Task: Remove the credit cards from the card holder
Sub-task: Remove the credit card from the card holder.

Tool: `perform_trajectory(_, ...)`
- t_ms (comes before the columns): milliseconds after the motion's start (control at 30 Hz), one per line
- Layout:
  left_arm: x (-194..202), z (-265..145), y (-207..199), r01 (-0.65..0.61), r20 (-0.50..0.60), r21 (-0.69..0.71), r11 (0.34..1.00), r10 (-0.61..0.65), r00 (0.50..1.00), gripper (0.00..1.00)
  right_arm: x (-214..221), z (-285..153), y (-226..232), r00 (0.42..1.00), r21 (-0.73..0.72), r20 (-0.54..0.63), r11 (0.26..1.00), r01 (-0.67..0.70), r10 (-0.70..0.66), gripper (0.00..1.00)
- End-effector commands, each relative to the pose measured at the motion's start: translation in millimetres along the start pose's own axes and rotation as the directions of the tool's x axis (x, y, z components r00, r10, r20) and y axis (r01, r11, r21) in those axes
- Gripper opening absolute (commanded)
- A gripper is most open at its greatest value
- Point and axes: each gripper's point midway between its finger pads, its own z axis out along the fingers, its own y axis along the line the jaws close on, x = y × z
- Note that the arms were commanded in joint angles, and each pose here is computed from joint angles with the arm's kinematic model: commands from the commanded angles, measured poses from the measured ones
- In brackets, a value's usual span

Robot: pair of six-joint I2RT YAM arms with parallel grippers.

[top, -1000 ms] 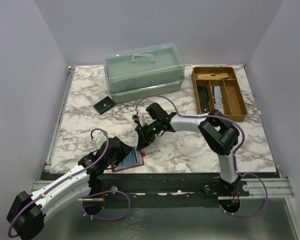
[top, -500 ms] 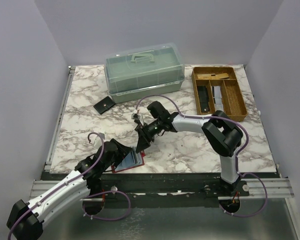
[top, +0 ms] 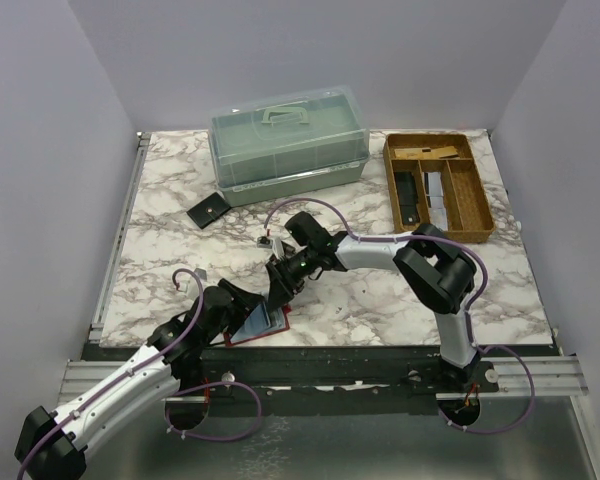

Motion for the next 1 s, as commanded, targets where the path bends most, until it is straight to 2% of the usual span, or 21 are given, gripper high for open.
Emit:
perform_trajectory(0, 7, 0, 5, 0.014, -0.034, -0.012, 1.0, -0.015, 0.999, 0.39, -14, 6, -8, 0.999, 0.053, 0.041, 0.999, -0.005, 0.003, 0.43)
perform_trajectory(467, 8, 3, -4, 0.018, -0.042, 0.003, 1.0, -0.017, 0.999, 0.39, -7, 14, -12, 0.998, 0.056, 0.023, 0.997, -0.056, 0.055, 0.41)
perform_trajectory(733, 8, 2, -5, 0.027, -0.041, 0.018, 0.999, -0.026, 0.999, 0.4, -6, 14, -14, 0.997, 0.067, 0.026, 0.995, -0.07, 0.068, 0.31)
perform_trajectory(900, 7, 2, -8, 0.04, -0.039, 0.039, 0.998, -0.038, 0.999, 0.44, -6, 16, -12, 0.998, 0.058, 0.019, 0.996, -0.069, 0.068, 0.31)
perform_trajectory(933, 7, 1, -10, 0.041, -0.04, 0.043, 0.998, -0.039, 0.998, 0.46, -6, 18, -11, 0.998, 0.054, 0.016, 0.996, -0.067, 0.067, 0.27)
perform_trajectory(967, 7, 1, -10, 0.041, -0.041, 0.044, 0.998, -0.039, 0.998, 0.48, -5, 19, -10, 0.998, 0.051, 0.014, 0.997, -0.066, 0.065, 0.18)
